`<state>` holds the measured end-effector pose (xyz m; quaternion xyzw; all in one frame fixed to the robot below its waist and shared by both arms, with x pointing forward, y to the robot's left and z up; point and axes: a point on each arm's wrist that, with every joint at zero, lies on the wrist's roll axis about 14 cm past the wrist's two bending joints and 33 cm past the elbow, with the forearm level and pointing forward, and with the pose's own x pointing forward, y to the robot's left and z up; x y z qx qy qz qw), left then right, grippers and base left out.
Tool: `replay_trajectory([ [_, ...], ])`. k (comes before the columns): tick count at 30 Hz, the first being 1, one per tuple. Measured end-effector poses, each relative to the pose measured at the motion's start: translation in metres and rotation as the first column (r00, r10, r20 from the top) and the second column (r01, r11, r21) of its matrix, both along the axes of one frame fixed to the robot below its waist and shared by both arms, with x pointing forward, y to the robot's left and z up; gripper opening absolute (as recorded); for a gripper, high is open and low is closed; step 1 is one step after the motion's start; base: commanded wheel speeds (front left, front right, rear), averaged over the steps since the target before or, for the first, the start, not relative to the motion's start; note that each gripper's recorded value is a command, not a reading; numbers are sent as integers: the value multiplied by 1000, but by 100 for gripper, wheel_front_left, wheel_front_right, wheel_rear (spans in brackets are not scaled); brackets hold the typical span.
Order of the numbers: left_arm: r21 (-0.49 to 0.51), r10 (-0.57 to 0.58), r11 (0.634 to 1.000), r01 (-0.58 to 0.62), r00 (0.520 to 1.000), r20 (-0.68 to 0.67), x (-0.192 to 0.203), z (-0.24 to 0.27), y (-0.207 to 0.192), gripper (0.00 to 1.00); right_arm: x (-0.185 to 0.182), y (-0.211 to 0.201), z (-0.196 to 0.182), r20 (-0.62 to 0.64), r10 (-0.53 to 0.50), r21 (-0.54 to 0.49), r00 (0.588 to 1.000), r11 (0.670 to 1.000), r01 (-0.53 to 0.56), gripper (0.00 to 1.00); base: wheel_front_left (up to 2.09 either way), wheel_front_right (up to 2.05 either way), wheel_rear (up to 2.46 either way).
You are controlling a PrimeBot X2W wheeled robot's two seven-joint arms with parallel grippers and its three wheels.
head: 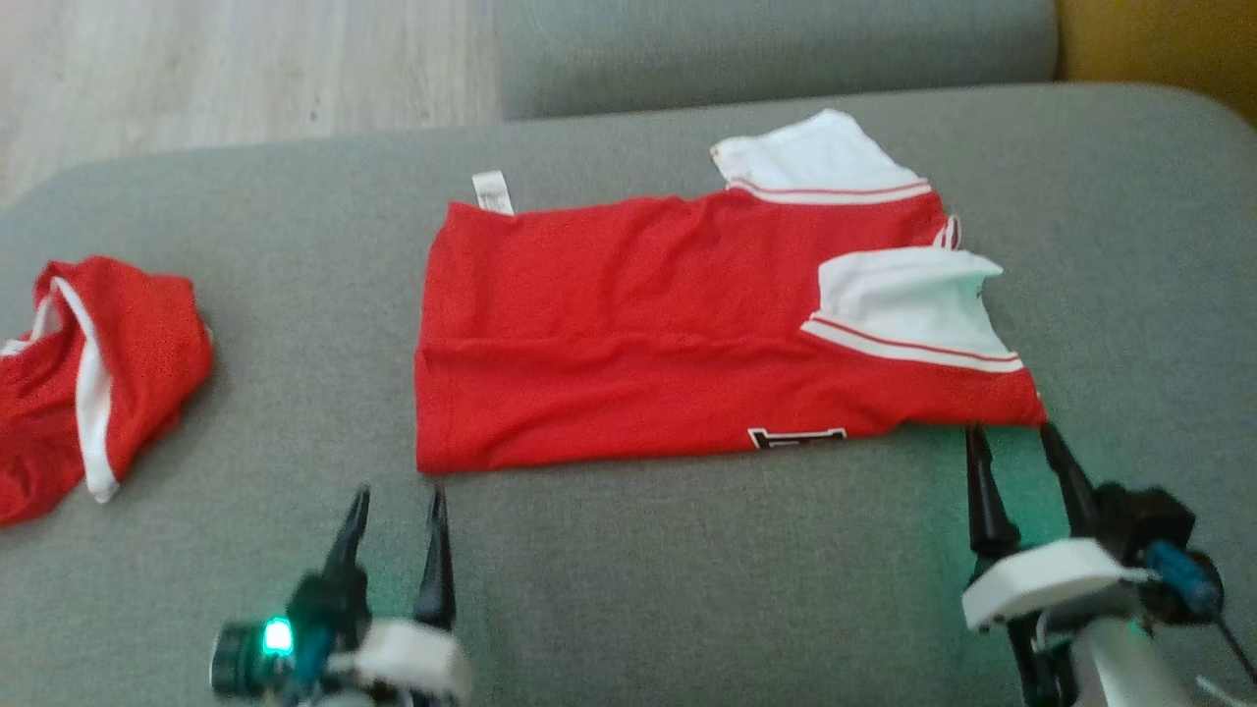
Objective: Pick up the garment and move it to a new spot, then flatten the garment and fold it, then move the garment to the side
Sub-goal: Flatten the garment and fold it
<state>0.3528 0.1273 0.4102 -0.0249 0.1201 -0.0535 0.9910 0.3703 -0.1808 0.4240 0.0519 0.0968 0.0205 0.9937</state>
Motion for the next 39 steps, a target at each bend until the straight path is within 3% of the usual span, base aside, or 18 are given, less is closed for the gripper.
replay_trajectory([
  [2, -10, -21, 1000, 22, 1000, 22, 29, 7, -5, 100, 12, -1, 1, 6, -5, 7, 1000, 1000, 5, 100, 0, 0, 0],
  [5, -28, -30, 999, 30, 1000, 6, 41, 3, -8, 100, 21, -3, 4, 15, -12, 8, 1000, 1000, 12, 100, 0, 0, 0],
  [16, -72, -79, 995, 68, 982, -171, 57, -52, -26, 100, 32, -45, -9, -16, -134, -11, 991, 991, 134, 100, 0, 0, 0],
  [17, -83, -77, 995, 63, 982, -173, 60, -53, -27, 86, 33, -50, -12, -25, -145, -20, 989, 989, 145, 100, 0, 0, 0],
  [18, -87, -77, 994, 62, 981, -179, 62, -55, -28, 46, 33, -54, -16, -40, -158, -22, 987, 987, 157, 100, 0, 0, 0],
  [20, -90, -86, 993, 71, 980, -180, 67, -56, -31, 1, 32, -57, -29, -85, -173, -18, 981, 985, 172, 100, 0, 0, 0],
  [29, -119, -103, 989, 82, 978, -183, 70, -59, -34, 0, 44, -39, -68, -226, -137, 18, 964, 989, 144, 100, 0, 0, 0],
  [30, -119, -102, 990, 81, 978, -183, 70, -59, -33, 0, 47, -36, -69, -230, -131, 27, 964, 990, 141, 56, 0, 0, 0],
  [31, -121, -102, 989, 81, 978, -183, 70, -59, -32, 0, 50, -34, -70, -231, -123, 32, 965, 990, 134, 0, 0, 0, 0],
  [39, -119, -76, 991, 57, 983, -166, 60, -48, -26, 0, 54, -33, -51, -185, -145, 93, 972, 982, 164, 0, 0, 0, 0],
])
